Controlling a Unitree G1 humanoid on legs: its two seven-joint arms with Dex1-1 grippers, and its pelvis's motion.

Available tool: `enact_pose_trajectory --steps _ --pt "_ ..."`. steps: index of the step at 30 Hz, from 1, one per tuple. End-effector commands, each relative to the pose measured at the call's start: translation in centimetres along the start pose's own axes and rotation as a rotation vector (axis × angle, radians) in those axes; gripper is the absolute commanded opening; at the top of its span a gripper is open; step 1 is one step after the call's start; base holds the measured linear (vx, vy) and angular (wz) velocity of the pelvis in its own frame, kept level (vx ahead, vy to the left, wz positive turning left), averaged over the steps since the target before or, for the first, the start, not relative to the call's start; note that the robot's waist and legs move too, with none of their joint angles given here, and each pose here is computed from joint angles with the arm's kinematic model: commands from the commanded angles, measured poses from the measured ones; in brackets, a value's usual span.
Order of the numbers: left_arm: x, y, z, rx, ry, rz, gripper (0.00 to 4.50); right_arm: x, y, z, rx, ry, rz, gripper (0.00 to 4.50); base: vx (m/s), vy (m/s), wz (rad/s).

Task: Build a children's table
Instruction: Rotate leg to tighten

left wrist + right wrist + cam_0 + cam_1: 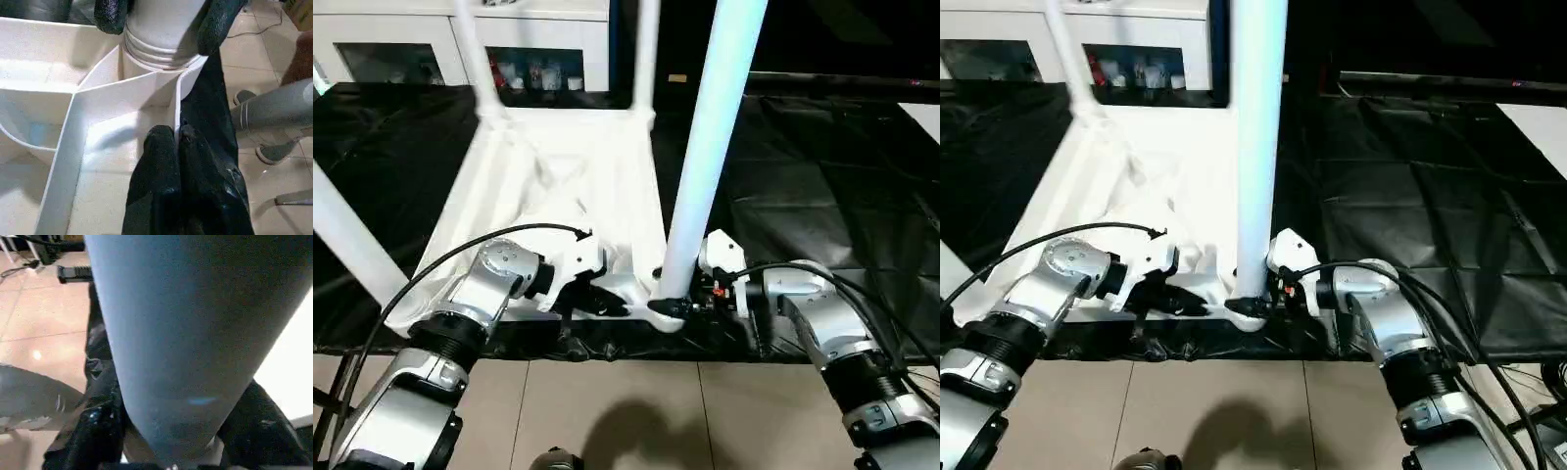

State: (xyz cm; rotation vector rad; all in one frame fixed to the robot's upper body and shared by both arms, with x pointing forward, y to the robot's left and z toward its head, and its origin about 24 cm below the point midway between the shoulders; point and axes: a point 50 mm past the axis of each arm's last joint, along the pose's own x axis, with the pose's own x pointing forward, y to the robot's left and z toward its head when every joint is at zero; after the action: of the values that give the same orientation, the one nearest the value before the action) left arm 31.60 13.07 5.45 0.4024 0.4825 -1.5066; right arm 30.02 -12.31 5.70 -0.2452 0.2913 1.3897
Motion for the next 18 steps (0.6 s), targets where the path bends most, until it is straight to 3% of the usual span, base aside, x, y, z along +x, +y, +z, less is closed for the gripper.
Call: enact_pose_trajectory --steps 1,6,10,13,18 --pt "0.5 0.5 2.0 0.072 -0.046 0.008 0.0 2.2 2.2 -1.5 0.051 0.067 0.188 2.17 0.0 0.0 0.0" --pt "0.3 0.6 2.0 0.061 -0.049 0.017 0.0 2.2 2.4 -1.6 0.059 0.063 0.193 2.02 0.0 0.0 0.0" --pt "0.1 1.6 1.8 0.019 -0.052 0.163 0.0 2.4 1.9 -1.5 0.116 0.0 0.041 2.01 0.0 0.0 0.0" --pt "0.8 2.8 2.4 -0.029 -0.067 0.363 0.0 3.2 0.5 -2.1 0.192 -0.025 -0.264 2.0 0.0 0.0 0.0" --pt "2.7 2.8 3.3 -0.051 -0.082 0.446 0.0 4.7 -0.3 -2.4 0.271 -0.029 -0.508 1.98 0.0 0.0 0.0"
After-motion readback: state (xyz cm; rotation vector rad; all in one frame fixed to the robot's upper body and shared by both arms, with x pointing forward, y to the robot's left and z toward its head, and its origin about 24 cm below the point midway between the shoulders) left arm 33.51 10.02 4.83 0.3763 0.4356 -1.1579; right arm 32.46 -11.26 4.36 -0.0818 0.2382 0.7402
